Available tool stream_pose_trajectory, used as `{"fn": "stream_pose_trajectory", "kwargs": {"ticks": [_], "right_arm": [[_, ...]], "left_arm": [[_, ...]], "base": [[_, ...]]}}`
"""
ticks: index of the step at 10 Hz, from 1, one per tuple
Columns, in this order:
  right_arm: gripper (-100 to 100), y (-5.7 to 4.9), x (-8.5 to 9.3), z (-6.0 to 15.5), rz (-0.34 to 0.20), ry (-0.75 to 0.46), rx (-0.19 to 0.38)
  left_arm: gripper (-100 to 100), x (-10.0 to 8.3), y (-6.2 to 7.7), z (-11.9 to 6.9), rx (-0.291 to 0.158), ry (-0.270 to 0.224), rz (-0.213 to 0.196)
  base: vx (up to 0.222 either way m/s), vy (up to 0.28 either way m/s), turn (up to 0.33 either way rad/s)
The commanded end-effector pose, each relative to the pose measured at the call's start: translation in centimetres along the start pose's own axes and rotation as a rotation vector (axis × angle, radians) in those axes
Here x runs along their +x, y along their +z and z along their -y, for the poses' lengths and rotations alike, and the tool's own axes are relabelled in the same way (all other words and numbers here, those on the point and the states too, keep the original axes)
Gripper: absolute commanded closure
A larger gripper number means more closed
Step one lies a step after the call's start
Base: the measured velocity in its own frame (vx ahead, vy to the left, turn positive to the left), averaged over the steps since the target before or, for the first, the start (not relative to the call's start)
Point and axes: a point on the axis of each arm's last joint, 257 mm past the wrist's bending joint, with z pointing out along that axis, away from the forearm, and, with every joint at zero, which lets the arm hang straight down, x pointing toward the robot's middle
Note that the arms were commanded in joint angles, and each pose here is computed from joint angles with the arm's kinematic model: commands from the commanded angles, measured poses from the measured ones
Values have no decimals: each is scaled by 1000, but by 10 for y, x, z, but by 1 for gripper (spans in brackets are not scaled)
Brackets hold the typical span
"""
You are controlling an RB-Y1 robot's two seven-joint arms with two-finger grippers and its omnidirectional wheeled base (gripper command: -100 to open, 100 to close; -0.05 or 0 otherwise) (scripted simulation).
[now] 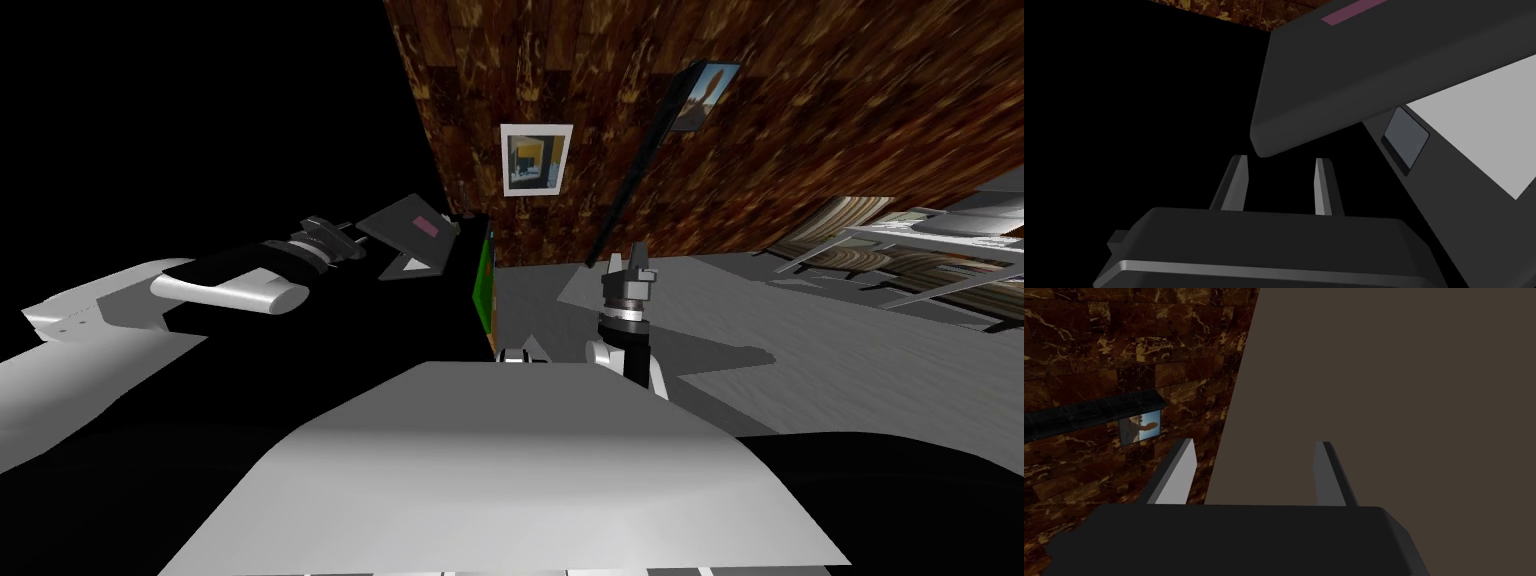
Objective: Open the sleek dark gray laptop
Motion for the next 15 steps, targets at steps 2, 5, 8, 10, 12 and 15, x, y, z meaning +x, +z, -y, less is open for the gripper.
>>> {"fn": "stream_pose_trajectory", "kwargs": {"ticks": [2,5,8,10,12,15], "right_arm": [[0,0,0,0,0,0,0],[0,0,0,0,0,0,0],[0,0,0,0,0,0,0],[0,0,0,0,0,0,0],[0,0,0,0,0,0,0],[0,0,0,0,0,0,0]], "left_arm": [[100,-28,-8,-18,11,-100,38],[100,-48,-13,-34,18,-179,67],[100,-66,-19,-52,26,-258,96],[-100,-64,-18,-38,29,-278,92],[-100,-57,-16,-28,26,-279,83],[-100,-41,-12,-10,17,-280,63]], "base": [[-19,51,-41],[-39,71,-122],[-52,45,-129],[-7,30,-13],[37,0,100],[27,-5,70]]}}
